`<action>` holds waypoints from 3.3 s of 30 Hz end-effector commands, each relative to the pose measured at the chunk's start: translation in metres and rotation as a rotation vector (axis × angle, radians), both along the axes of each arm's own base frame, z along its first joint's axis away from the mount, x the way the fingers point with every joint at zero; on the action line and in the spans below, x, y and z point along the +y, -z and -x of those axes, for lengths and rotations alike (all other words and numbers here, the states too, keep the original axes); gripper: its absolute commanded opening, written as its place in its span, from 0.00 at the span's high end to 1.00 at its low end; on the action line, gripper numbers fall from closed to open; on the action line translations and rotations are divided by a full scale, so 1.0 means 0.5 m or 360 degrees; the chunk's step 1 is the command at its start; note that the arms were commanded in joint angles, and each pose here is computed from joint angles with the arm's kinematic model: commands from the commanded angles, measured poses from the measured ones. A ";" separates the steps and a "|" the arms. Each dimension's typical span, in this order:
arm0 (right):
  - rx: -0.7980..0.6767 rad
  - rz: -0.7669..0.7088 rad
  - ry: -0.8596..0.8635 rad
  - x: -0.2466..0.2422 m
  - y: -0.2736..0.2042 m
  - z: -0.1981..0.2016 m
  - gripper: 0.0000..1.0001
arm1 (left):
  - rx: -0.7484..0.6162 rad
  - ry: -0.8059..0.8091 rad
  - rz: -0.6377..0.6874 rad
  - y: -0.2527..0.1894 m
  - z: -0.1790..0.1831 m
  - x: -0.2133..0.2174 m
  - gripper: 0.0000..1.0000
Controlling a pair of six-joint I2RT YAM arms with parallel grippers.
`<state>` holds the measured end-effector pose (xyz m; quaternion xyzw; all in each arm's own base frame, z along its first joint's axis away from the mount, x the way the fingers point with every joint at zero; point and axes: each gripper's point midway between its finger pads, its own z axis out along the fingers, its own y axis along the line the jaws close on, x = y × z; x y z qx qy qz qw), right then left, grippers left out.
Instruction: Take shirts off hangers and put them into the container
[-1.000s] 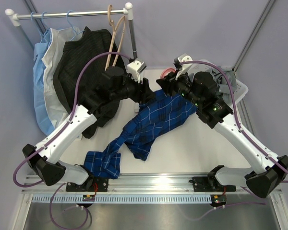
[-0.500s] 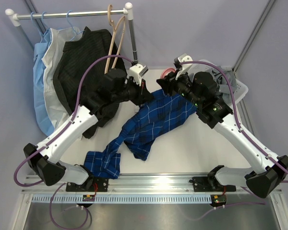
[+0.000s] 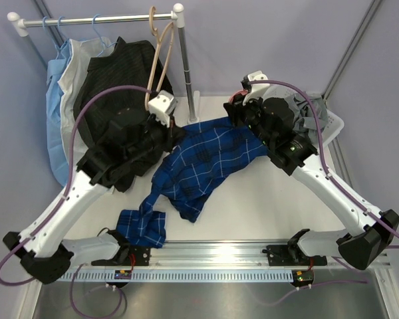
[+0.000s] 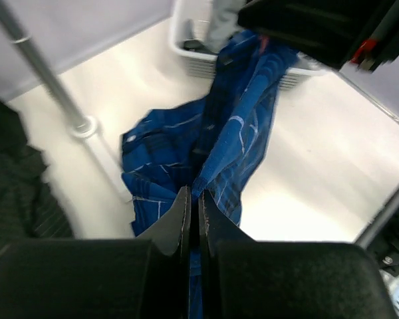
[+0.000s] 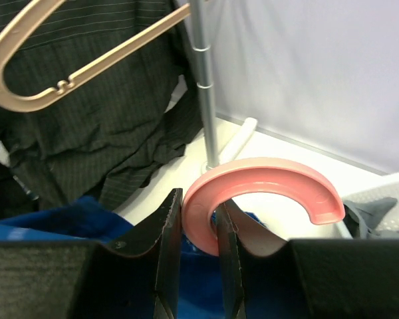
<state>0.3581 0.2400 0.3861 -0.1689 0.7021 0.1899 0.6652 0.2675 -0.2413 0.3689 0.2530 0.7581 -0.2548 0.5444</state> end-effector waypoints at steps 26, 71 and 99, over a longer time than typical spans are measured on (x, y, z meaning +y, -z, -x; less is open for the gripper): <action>-0.0174 -0.0469 0.0187 -0.086 -0.200 0.020 1.00 | 0.0380 -0.0283 -0.0117 0.204 0.088 0.106 1.00; -0.0163 -0.0258 -0.0538 0.101 -0.117 0.067 1.00 | 0.0196 0.0034 -0.0064 0.036 0.040 -0.030 0.29; -0.0042 -0.0113 -0.0607 0.085 -0.067 0.115 0.28 | 0.0112 0.0027 -0.0097 0.062 0.026 -0.029 1.00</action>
